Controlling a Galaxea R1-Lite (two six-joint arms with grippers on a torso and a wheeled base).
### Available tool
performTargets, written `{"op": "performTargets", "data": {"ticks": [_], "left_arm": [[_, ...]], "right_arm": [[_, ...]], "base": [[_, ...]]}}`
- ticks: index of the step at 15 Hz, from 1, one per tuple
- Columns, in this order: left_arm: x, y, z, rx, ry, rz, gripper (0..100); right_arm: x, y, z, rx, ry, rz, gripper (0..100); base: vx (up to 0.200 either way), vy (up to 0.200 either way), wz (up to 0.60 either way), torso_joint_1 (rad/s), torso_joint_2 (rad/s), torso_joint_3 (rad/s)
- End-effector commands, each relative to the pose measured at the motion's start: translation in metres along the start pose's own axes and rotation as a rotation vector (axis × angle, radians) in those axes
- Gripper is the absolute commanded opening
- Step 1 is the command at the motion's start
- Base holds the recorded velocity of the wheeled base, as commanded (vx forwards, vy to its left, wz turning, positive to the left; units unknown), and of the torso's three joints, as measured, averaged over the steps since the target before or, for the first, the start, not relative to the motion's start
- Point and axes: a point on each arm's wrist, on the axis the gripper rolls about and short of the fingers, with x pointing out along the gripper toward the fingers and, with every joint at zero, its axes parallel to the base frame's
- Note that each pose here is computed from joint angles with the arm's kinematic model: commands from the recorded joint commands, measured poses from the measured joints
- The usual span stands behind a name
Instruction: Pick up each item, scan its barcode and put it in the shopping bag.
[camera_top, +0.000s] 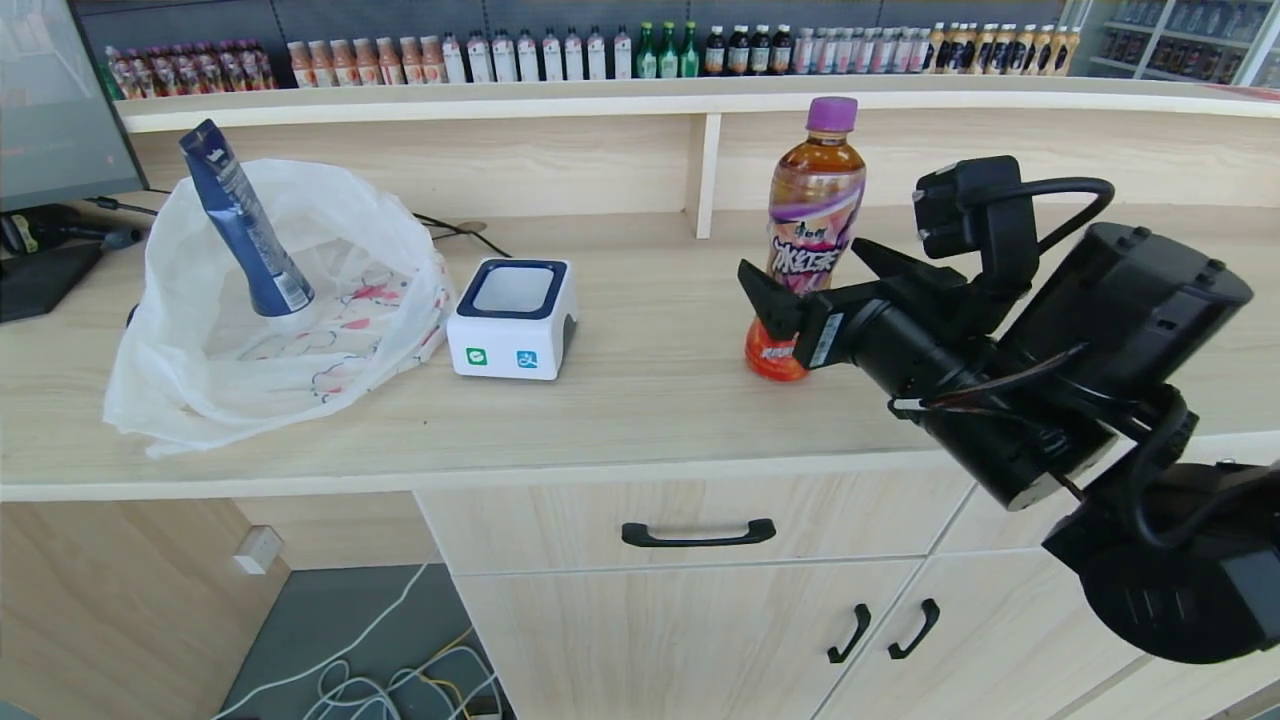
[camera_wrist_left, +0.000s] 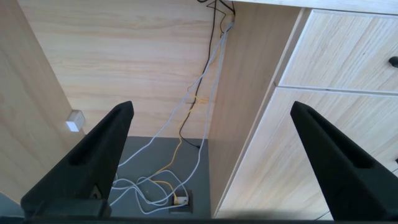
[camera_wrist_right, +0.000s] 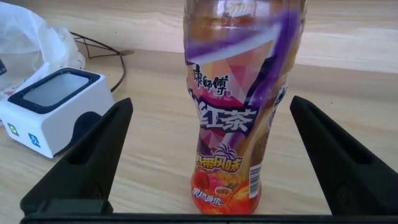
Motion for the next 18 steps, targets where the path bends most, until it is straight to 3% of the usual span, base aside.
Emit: {"op": "performTargets", "data": {"ticks": [1,7,18], "left_arm": [[0.0,0.0,0.0,-0.001,0.0,0.0,100],[0.0,0.0,0.0,-0.001,0.0,0.0,100],[0.0,0.0,0.0,-0.001,0.0,0.0,100]], "right_arm": [[0.01,0.002,-0.007,-0.004,0.012,-0.012,100],[0.028,-0.011,-0.014,-0.02,0.05,-0.069,100],[0.054,-0.007,-0.016,-0.017,0.05,-0.085,100]], "base": [[0.0,0.0,0.0,0.0,0.0,0.0],[0.0,0.0,0.0,0.0,0.0,0.0],[0.0,0.0,0.0,0.0,0.0,0.0]]}}
